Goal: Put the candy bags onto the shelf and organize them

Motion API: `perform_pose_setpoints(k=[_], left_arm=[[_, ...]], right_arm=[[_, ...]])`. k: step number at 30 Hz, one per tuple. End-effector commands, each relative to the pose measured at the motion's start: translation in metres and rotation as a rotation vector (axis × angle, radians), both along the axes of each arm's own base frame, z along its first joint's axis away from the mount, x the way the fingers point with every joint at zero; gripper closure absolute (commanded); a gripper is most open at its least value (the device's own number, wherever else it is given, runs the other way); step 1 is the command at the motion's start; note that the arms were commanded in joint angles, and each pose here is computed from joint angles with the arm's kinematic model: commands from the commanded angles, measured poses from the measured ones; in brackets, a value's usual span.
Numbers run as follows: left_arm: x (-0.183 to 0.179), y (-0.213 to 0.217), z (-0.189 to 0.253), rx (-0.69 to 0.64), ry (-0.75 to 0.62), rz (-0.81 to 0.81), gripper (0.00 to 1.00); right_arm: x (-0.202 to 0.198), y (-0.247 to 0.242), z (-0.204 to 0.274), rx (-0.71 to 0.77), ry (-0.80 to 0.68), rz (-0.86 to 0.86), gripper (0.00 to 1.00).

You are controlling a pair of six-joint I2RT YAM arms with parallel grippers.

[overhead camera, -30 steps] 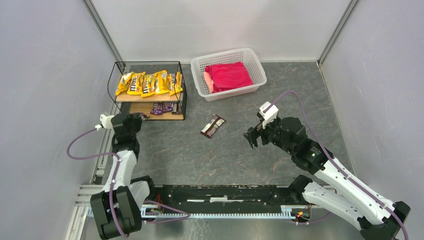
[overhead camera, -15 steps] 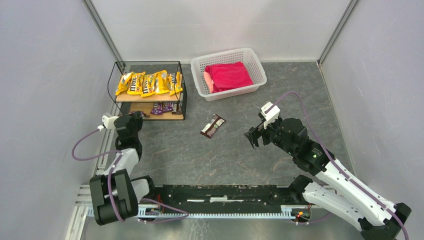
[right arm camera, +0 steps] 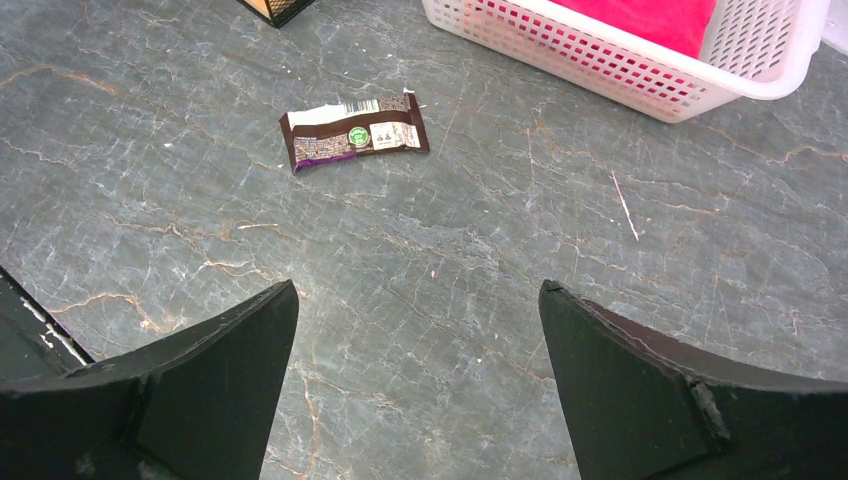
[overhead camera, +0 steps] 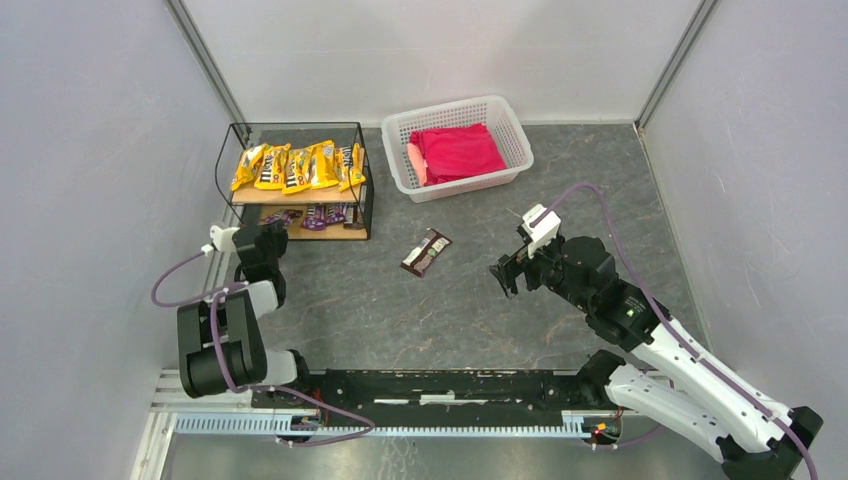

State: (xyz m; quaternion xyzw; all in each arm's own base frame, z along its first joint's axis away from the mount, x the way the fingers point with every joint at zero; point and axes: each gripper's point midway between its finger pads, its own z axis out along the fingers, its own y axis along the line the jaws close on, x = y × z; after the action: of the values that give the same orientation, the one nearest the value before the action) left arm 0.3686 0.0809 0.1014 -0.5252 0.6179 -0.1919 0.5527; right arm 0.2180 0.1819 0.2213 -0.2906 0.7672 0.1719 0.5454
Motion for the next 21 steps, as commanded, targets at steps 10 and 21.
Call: perform_pose_setpoints(k=[10,21], left_arm=[[0.030,-0.009,-0.002,-0.117,-0.078,-0.048,0.91],[0.042,-0.014,-0.022,-0.180,-0.049,-0.074,0.79]], right_arm=[[0.001,-0.002,0.013,0.020,-0.044,-0.009,0.02],[0.001,-0.003,0.012,0.017,-0.045,-0.011,0.02]])
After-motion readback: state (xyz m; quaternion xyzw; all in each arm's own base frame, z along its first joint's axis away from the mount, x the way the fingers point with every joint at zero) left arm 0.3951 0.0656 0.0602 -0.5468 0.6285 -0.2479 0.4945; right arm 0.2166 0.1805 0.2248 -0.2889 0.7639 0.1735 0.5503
